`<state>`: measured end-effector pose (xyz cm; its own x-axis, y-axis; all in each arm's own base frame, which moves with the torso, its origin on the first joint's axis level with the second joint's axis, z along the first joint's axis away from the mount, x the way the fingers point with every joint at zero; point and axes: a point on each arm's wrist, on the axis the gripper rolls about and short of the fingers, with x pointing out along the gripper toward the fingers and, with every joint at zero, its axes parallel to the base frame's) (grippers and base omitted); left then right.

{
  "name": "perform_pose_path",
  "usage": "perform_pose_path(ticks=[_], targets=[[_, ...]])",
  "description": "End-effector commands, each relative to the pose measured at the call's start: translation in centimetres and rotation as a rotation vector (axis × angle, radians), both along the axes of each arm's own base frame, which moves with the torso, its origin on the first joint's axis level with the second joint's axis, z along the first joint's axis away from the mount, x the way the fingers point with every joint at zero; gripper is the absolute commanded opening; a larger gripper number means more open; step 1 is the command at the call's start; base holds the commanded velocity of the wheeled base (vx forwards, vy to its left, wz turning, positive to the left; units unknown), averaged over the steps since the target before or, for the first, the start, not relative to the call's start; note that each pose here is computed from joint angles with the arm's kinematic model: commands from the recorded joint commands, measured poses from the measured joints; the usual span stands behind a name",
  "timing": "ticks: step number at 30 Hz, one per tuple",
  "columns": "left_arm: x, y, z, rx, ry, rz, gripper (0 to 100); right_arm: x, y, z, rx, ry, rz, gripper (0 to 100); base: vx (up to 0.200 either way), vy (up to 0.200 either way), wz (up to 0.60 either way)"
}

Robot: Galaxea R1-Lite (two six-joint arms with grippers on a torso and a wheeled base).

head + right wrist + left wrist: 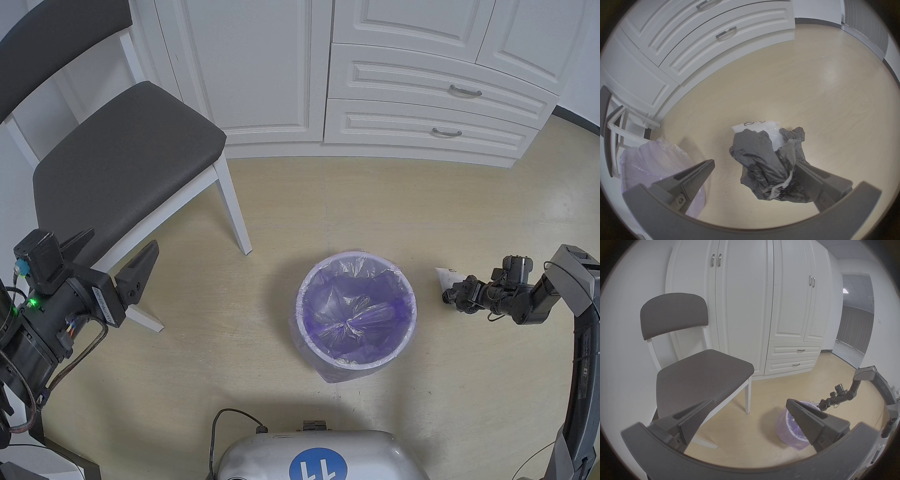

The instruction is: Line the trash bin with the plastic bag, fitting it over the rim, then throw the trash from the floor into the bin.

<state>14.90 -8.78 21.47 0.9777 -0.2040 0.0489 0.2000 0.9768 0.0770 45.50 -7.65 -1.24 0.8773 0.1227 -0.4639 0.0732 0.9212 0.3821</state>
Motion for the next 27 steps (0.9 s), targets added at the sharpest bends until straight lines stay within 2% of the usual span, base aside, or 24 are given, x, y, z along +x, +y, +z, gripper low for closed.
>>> perform_pose_path(ticks=[1, 16, 17, 27], targets=[[0.03, -0.01, -0.08, 0.002, 0.003, 0.001, 100, 0.1, 0.09, -2.23, 0.018, 0.027, -0.006, 100, 0.0, 0.0, 0.0], [0.06, -0.03, -0.11, 0.003, 0.004, 0.001, 100, 0.81, -0.05, -2.92, 0.035, 0.0, -0.021, 100, 0.0, 0.0, 0.0], [0.06, -0.03, -0.11, 0.003, 0.004, 0.002, 100, 0.81, -0.05, -2.92, 0.035, 0.0, -0.021, 0, 0.0, 0.0, 0.0], [0.09, -0.08, -0.2, 0.007, 0.008, 0.001, 100, 0.71, -0.03, -2.78, 0.046, 0.003, -0.028, 0, 0.0, 0.0, 0.0]])
